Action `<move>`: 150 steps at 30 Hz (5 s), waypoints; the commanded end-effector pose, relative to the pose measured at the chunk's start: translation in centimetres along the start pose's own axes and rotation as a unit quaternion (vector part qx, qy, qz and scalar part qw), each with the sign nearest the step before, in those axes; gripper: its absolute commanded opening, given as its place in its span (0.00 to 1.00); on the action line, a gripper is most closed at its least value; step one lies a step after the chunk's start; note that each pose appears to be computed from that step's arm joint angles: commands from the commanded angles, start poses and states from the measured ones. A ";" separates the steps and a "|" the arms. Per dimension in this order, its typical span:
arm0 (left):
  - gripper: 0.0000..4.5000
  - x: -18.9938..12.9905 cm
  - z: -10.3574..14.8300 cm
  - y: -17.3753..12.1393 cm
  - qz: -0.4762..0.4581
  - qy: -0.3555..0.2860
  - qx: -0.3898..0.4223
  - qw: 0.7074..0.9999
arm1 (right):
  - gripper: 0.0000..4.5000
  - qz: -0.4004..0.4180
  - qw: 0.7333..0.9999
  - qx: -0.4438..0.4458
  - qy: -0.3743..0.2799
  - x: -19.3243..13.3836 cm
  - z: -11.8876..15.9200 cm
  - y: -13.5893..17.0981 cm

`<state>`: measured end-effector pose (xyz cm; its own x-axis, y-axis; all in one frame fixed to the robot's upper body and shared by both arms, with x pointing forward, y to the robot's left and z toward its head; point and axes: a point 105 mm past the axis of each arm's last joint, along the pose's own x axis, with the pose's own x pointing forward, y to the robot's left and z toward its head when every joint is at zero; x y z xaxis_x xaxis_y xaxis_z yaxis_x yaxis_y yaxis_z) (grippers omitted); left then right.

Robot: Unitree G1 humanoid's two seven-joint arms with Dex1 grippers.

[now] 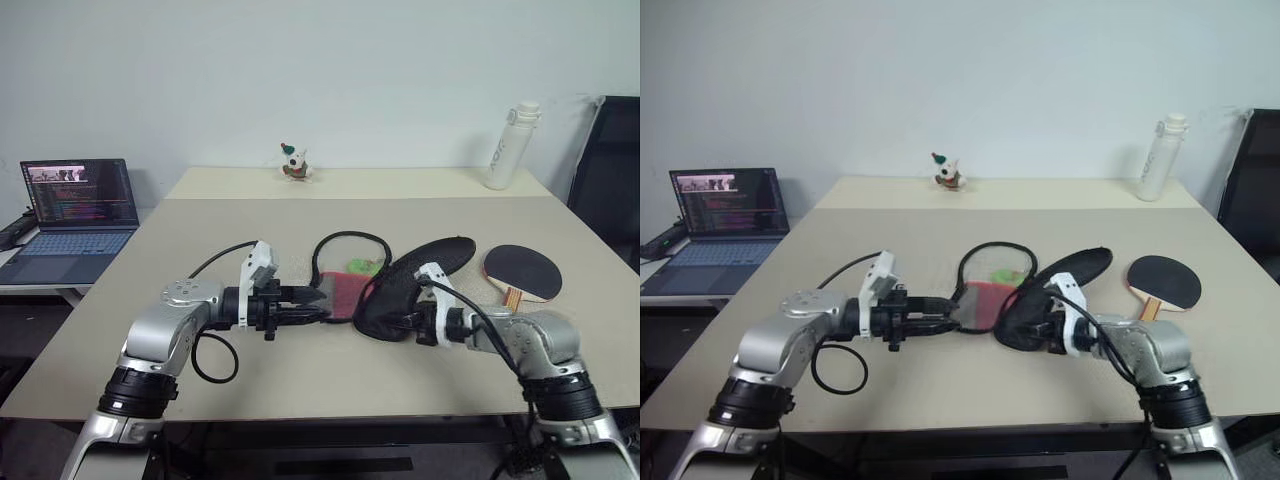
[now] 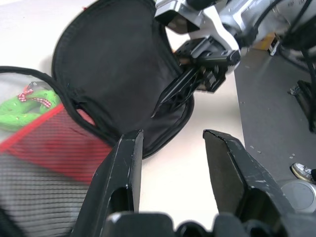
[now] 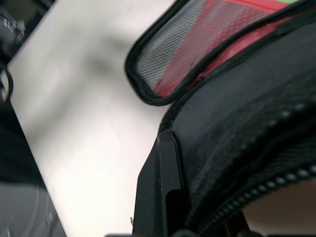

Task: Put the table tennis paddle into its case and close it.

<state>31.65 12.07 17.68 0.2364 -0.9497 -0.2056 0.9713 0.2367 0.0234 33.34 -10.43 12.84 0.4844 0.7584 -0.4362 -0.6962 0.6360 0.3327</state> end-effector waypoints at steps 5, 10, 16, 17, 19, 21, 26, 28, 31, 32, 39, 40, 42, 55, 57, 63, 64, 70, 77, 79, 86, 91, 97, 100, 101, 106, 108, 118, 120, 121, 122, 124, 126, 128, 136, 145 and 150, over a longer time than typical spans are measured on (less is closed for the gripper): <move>0.47 0.0 0.7 -0.5 -0.003 -0.001 0.022 1.000 | 0.01 -0.052 0.995 -0.059 0.055 -3.2 0.8 -5.2; 0.47 0.0 0.7 -0.4 0.001 -0.001 0.026 1.000 | 0.01 -0.073 0.990 -0.088 0.087 -3.5 1.2 -8.0; 0.47 -0.1 0.6 -0.4 0.004 0.001 0.030 1.000 | 0.01 -0.087 0.985 -0.111 0.099 -2.8 2.2 -9.7; 0.47 -0.1 0.6 -0.3 0.004 0.001 0.030 1.000 | 0.01 -0.089 0.984 -0.113 0.102 -2.8 2.3 -9.9; 0.47 -0.2 0.5 -0.3 0.006 0.002 0.031 1.000 | 0.01 -0.097 0.983 -0.116 0.106 -2.7 2.4 -10.4; 0.47 -0.3 0.4 -0.2 0.008 0.002 0.031 0.999 | 0.01 -0.107 0.981 -0.120 0.108 -2.8 2.6 -10.8; 0.47 -0.1 0.2 -0.2 0.008 0.002 0.031 0.999 | 0.04 -0.143 0.977 -0.121 0.103 -3.7 3.2 -12.2; 0.47 0.0 0.1 -0.2 0.006 0.001 0.032 0.999 | 0.14 -0.158 0.976 -0.115 0.100 -4.2 3.3 -12.7; 0.47 0.1 0.2 -0.3 0.001 0.000 0.034 0.999 | 0.36 -0.172 0.975 -0.107 0.092 -5.0 3.5 -13.1; 0.47 0.2 0.2 -0.3 0.000 0.000 0.034 0.999 | 0.45 -0.175 0.975 -0.104 0.087 -5.2 3.7 -13.2; 0.47 0.4 0.1 -0.3 -0.008 -0.001 0.037 0.999 | 0.99 -0.193 0.975 -0.096 0.050 -8.1 4.9 -13.2; 0.47 0.4 0.1 -0.3 -0.009 -0.001 0.037 0.999 | 1.00 -0.199 0.974 -0.095 0.045 -8.6 4.9 -13.3; 0.47 0.4 0.0 -0.3 -0.012 -0.001 0.036 0.999 | 1.00 -0.220 0.973 -0.073 0.017 -10.3 5.2 -13.6; 0.47 1.0 0.9 -0.1 -0.043 -0.006 0.050 0.998 | 1.00 -0.451 0.880 0.078 -0.130 -14.1 2.3 -14.7; 0.47 1.3 1.1 0.2 -0.046 -0.006 0.053 0.998 | 1.00 -0.466 0.869 0.101 -0.134 -13.4 1.6 -15.1; 0.47 1.8 1.3 0.5 -0.049 -0.006 0.059 0.997 | 1.00 -0.497 0.849 0.126 -0.124 -12.4 0.7 -16.4; 0.47 1.8 1.3 0.5 -0.049 -0.005 0.060 0.997 | 1.00 -0.501 0.848 0.127 -0.120 -12.3 0.6 -16.7; 0.47 1.8 1.4 0.3 -0.049 -0.004 0.065 0.997 | 1.00 -0.510 0.847 0.113 -0.098 -11.0 0.7 -18.1; 0.47 1.5 1.6 0.3 -0.038 -0.012 0.062 0.997 | 0.88 -0.527 0.840 0.100 -0.082 -10.7 0.7 -19.5; 0.47 1.4 1.4 0.3 -0.036 -0.009 0.064 0.997 | 0.74 -0.531 0.837 0.105 -0.087 -10.8 0.8 -19.7; 0.47 1.1 1.2 0.3 -0.029 -0.004 0.061 0.998 | 0.27 -0.530 0.834 0.100 -0.115 -11.3 2.2 -19.6; 0.47 0.9 1.1 0.5 -0.025 -0.003 0.061 0.998 | 0.25 -0.526 0.826 0.096 -0.177 -12.7 5.8 -18.5; 0.47 0.8 1.1 0.4 -0.022 -0.004 0.058 0.998 | 0.25 -0.471 0.839 0.083 -0.260 -12.5 10.7 -14.1; 0.47 1.0 1.1 0.4 -0.023 -0.005 0.057 0.998 | 0.25 -0.431 0.861 0.082 -0.260 -10.5 11.0 -11.7; 0.47 1.1 1.1 0.3 -0.024 -0.006 0.057 0.998 | 0.25 -0.419 0.868 0.082 -0.255 -9.8 10.9 -11.0; 0.47 1.2 1.1 0.3 -0.025 -0.008 0.056 0.998 | 0.25 -0.361 0.903 0.072 -0.220 -5.4 9.5 -7.7; 0.47 1.3 1.1 0.3 -0.026 -0.009 0.055 0.998 | 0.25 -0.352 0.911 0.068 -0.206 -4.3 9.0 -7.3; 0.47 1.4 0.8 0.3 -0.025 -0.010 0.053 0.998 | 0.25 -0.346 0.927 0.014 -0.143 -1.4 7.5 -8.4; 0.47 1.4 0.7 0.3 -0.025 -0.009 0.053 0.998 | 0.25 -0.349 0.927 0.003 -0.136 -1.2 7.5 -8.9; 0.47 1.4 0.7 0.3 -0.025 -0.009 0.053 0.998 | 0.25 -0.350 0.927 0.002 -0.134 -1.1 7.5 -9.1; 0.47 1.3 0.7 0.3 -0.024 -0.009 0.053 0.998 | 0.25 -0.351 0.927 -0.001 -0.132 -1.0 7.6 -9.3; 0.47 1.3 0.7 0.3 -0.024 -0.009 0.053 0.998 | 0.25 -0.354 0.926 -0.007 -0.129 -0.9 7.7 -9.8; 0.47 1.2 0.7 0.3 -0.023 -0.009 0.053 0.998 | 0.25 -0.356 0.926 -0.014 -0.124 -0.7 7.8 -10.1; 0.47 1.2 0.8 0.5 -0.016 -0.013 0.057 0.998 | 0.25 -0.356 0.926 -0.020 -0.119 -0.6 7.8 -10.4; 0.47 0.9 2.5 2.3 0.033 -0.040 0.069 0.996 | 0.25 -0.360 0.927 -0.029 -0.102 -0.4 7.2 -11.2; 0.47 0.7 3.3 4.2 0.082 -0.048 0.083 0.992 | 0.25 -0.364 0.927 -0.023 -0.090 -0.7 6.2 -11.6; 0.47 0.7 3.3 4.3 0.084 -0.048 0.084 0.992 | 0.25 -0.365 0.927 -0.026 -0.078 -0.6 5.8 -11.6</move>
<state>35.90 11.49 19.16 0.3748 -0.9173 -0.1342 0.9212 0.3523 0.1652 43.88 -17.21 12.04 0.8771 0.1430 -0.4586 -0.1679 0.9857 -0.0138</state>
